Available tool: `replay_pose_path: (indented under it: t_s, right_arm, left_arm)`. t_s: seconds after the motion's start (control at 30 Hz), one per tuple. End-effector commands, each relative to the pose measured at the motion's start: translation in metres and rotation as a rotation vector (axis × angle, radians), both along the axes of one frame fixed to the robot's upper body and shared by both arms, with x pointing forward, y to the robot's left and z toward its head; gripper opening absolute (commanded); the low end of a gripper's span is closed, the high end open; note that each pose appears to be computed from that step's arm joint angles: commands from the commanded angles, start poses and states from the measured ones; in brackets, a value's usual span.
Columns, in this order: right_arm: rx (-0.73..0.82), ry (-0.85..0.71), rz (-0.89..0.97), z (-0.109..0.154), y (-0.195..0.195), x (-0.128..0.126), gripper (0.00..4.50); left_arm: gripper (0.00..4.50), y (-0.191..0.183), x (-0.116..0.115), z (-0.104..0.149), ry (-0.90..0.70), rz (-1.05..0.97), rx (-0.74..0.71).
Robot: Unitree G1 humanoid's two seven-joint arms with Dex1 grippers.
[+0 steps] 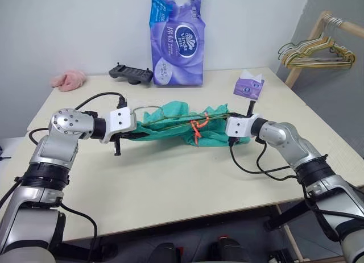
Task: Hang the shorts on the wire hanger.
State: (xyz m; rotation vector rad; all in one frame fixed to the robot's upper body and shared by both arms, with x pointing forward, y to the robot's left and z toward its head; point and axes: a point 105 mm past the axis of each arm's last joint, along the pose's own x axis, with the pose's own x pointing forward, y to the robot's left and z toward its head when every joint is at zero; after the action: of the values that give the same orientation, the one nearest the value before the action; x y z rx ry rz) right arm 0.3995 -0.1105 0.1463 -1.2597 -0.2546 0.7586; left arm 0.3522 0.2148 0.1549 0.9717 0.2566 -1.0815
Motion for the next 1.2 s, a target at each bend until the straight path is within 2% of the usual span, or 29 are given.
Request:
replay_pose_path:
  t_s: [0.03, 0.27, 0.37, 0.5, 0.83, 1.1, 1.2]
  right_arm:
    - [0.027, -0.027, -0.137, 0.021, -0.041, 0.009, 0.03]
    - [0.025, -0.018, -0.107, 0.022, -0.031, 0.000, 0.03]
    - [0.024, -0.002, -0.110, 0.018, -0.032, -0.002, 0.03]
    - [0.022, -0.004, -0.117, 0.018, -0.034, -0.003, 0.03]
    - [0.022, -0.014, -0.099, 0.023, -0.029, -0.007, 0.03]
    - [0.016, -0.017, -0.092, 0.024, -0.027, -0.010, 0.03]
    - [0.015, -0.016, -0.089, 0.024, -0.027, -0.011, 0.03]
  left_arm:
    - [0.06, 0.029, 0.008, 0.010, -0.056, 0.087, 0.100]
    - [0.06, 0.029, 0.020, 0.017, -0.122, 0.105, 0.108]
    - [0.06, 0.024, 0.023, 0.022, -0.128, 0.104, 0.068]
    - [0.06, 0.030, 0.023, 0.018, -0.132, 0.101, 0.133]
    - [0.06, 0.033, 0.029, 0.020, -0.163, 0.125, 0.152]
    - [0.06, 0.041, 0.034, 0.019, -0.192, 0.146, 0.225]
    - [0.06, 0.040, 0.037, 0.022, -0.202, 0.160, 0.194]
